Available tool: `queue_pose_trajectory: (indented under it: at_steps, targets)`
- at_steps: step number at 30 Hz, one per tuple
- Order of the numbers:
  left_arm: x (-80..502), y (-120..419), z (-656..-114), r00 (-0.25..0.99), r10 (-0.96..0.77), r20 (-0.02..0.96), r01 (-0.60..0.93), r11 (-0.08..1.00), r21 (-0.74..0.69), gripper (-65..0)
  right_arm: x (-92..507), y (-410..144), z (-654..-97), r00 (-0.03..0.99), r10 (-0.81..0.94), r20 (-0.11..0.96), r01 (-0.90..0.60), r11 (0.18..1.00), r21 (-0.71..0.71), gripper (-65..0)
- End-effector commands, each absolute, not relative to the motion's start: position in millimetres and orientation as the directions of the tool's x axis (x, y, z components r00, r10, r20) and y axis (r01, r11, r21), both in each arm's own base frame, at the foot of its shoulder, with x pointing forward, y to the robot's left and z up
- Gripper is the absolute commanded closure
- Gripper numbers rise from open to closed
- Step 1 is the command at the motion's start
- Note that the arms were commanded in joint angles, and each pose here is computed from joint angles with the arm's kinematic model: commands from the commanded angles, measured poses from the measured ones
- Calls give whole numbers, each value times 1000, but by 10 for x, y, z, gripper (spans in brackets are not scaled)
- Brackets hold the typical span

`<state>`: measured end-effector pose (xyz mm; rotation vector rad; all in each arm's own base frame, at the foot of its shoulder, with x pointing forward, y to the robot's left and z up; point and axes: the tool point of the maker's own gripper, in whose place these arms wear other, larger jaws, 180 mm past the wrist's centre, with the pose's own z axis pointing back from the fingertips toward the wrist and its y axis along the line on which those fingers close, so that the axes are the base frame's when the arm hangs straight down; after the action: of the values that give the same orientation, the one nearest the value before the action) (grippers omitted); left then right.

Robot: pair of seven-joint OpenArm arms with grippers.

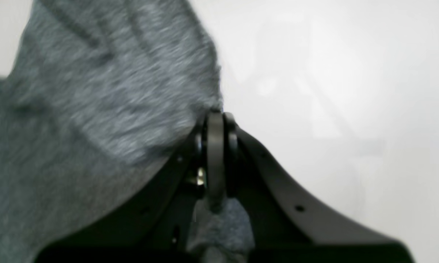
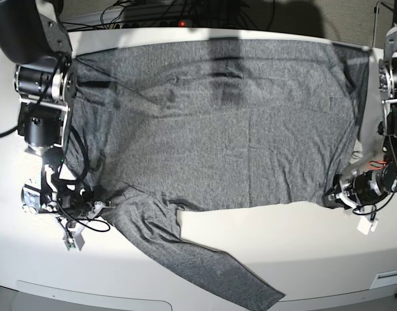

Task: Fold the T-shirt properly
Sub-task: 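Hold the hem corners with both grippers and tighten the grip, then lift the hem and fold it over toward the collar edge with both grippers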

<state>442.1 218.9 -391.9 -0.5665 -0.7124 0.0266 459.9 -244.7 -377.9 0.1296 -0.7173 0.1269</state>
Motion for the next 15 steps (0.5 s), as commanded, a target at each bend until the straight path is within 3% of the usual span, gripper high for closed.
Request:
queue_pose_trajectory:
  at_steps: [1,15]
  targets:
    - [4583,2235,-3649,720,223,657,197,843,-501,0,4705,-2517,-3551,698,78,711,-170,984,59,0]
    - [4381,2361,-3442,776,180,604,228,813,-535,0,4219,-2622,-3286,618,247,746,-244,963,-117,0]
